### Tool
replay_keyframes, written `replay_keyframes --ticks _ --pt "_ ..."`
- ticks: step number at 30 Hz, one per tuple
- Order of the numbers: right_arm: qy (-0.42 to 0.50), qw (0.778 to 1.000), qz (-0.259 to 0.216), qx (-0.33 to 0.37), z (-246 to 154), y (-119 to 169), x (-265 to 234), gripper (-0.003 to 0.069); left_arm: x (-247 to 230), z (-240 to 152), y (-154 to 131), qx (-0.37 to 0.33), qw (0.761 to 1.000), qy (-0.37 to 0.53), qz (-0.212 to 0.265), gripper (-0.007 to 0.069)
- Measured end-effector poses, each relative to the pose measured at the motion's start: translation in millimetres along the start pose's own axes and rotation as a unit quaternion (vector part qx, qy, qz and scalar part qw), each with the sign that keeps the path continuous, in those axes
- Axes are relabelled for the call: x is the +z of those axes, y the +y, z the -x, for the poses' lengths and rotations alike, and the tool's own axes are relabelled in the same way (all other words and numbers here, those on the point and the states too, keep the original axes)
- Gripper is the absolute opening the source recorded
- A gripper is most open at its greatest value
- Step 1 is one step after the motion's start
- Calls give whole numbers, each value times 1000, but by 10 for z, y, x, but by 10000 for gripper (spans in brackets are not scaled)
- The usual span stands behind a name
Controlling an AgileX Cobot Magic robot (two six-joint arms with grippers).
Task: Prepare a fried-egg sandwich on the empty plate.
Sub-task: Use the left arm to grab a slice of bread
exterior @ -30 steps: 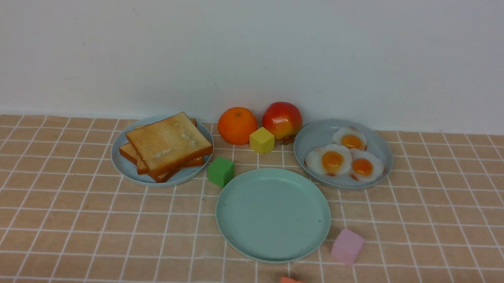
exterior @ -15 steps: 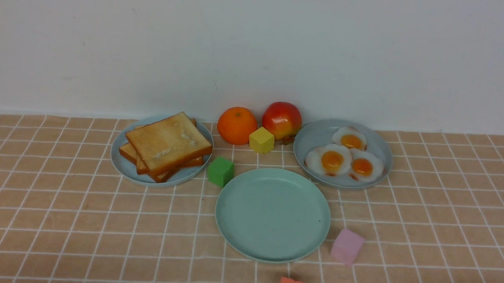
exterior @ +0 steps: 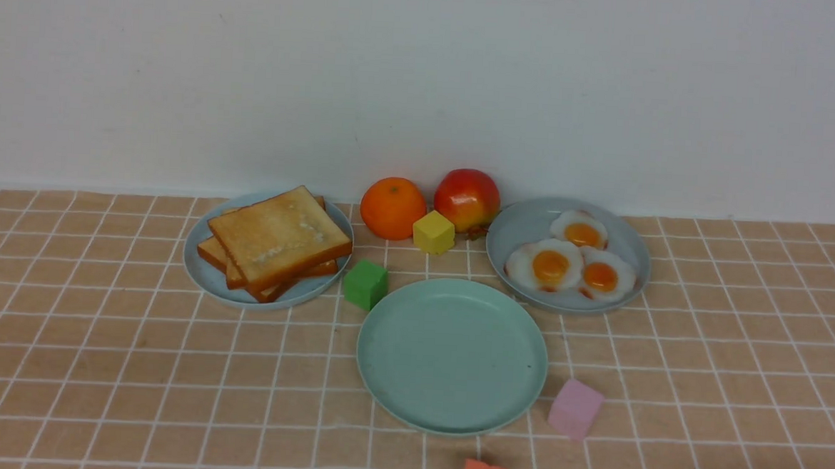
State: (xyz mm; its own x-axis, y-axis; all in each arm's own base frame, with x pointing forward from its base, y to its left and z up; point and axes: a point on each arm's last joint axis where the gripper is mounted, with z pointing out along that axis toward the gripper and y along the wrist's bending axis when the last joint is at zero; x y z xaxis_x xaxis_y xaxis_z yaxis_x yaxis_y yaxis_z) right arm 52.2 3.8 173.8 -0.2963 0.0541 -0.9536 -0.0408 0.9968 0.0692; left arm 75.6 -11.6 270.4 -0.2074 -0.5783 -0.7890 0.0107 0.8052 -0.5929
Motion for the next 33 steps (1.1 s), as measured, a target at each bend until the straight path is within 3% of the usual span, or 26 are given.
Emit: replay_keyframes --ticks 4,7,8,10,15,17,19,23,27,31,32,33 --pt "-7 1000 2 8 13 3 0 239 274 124 -217 98 984 146 8 -13" --pt "-26 995 23 97 35 35 5 239 479 157 -440 170 954 247 -25 -13" --pt "-28 994 25 104 40 38 5 239 512 146 -445 178 949 259 -25 -13" --pt "-64 976 48 202 115 60 -4 239 716 171 -598 217 930 294 -43 -13" --pt "-113 944 70 301 227 58 -30 221 1136 167 -722 246 910 332 -40 -13" --pt "-105 942 79 310 268 79 -54 204 1237 163 -731 255 904 341 -35 -13" --pt "-87 947 95 295 402 132 -131 148 1459 147 -738 279 891 358 -25 -13" --pt "-18 980 124 155 952 282 -376 0 2014 46 -707 335 862 380 -10 -13" --pt "84 985 150 5 1457 386 -475 -11 2645 -120 -645 384 829 406 2 -13" --pt "136 973 180 -43 1680 442 -430 -4 3110 -248 -560 437 790 429 16 8" --pt "137 973 182 -45 1686 444 -427 -3 3138 -233 -578 438 791 427 15 16" --pt "143 970 192 -48 1712 463 -403 -2 3281 -251 -560 459 777 431 20 58"
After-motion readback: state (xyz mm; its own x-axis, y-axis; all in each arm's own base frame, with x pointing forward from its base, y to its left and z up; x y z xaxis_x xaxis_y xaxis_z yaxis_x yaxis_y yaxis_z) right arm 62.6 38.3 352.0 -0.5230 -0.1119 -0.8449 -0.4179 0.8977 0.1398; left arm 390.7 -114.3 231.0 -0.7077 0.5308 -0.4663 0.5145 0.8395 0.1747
